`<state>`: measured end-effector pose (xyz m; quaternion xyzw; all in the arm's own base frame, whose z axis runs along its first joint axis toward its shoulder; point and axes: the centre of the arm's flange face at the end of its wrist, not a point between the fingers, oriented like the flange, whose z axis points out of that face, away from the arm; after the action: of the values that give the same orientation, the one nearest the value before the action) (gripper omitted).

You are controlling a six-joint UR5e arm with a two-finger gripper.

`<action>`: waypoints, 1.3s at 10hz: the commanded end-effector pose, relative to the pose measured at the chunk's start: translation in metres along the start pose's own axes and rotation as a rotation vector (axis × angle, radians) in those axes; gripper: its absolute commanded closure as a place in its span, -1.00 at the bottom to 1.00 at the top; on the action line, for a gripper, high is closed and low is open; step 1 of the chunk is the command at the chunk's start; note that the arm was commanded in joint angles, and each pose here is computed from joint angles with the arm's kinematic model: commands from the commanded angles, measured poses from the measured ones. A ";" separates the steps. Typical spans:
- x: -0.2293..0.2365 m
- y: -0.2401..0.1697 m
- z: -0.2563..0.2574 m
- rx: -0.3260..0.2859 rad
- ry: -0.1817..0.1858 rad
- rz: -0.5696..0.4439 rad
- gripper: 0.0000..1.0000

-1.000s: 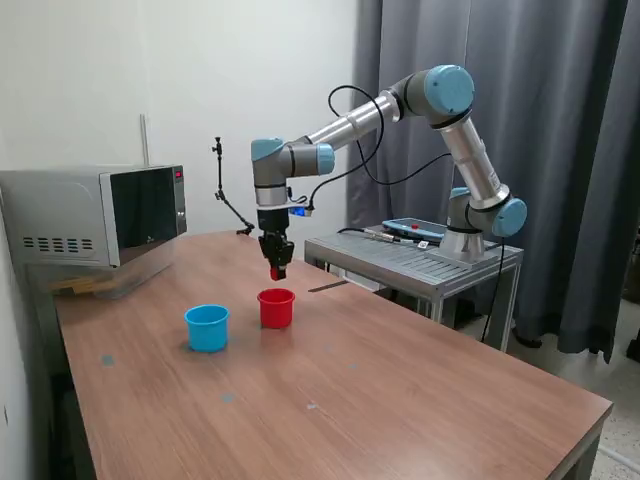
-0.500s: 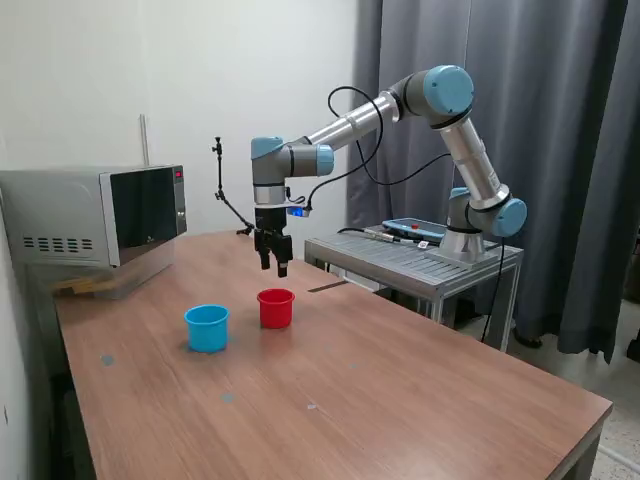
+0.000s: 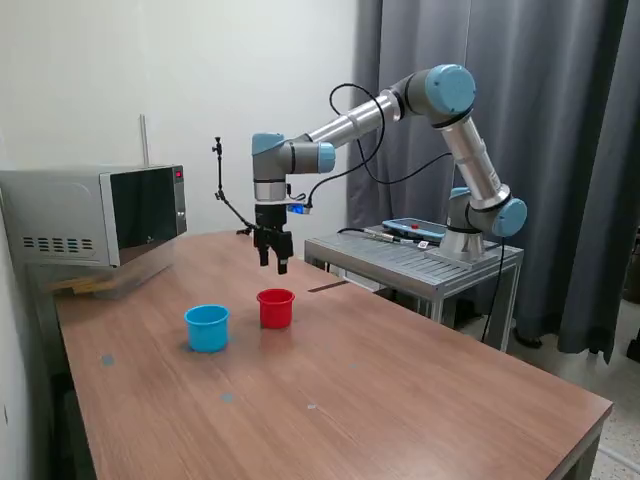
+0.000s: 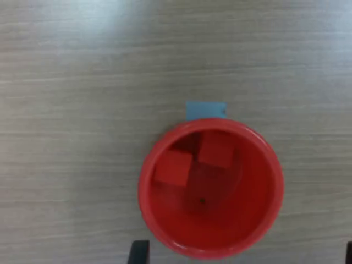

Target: Place red objects in the red bin, and blue objects in the blue bin.

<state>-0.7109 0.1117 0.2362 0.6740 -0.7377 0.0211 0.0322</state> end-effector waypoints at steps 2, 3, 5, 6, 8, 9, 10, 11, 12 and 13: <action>0.018 -0.031 -0.072 0.057 0.014 -0.001 -1.00; 0.036 -0.048 -0.105 0.077 0.020 -0.015 -1.00; 0.085 -0.082 -0.156 0.091 0.017 -0.074 -1.00; 0.107 -0.097 -0.174 0.097 0.005 -0.103 -1.00; 0.117 -0.113 -0.195 0.107 -0.062 -0.127 -1.00; 0.134 -0.124 -0.210 0.097 -0.076 -0.153 -1.00; 0.138 -0.136 -0.227 0.089 -0.078 -0.149 -1.00; 0.140 -0.142 -0.236 0.076 -0.081 -0.121 -1.00; 0.142 -0.150 -0.244 0.080 -0.081 -0.113 -1.00; 0.144 -0.158 -0.252 0.078 -0.081 -0.114 -1.00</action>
<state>-0.5742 -0.0228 0.4831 0.7184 -0.6949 0.0225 -0.0230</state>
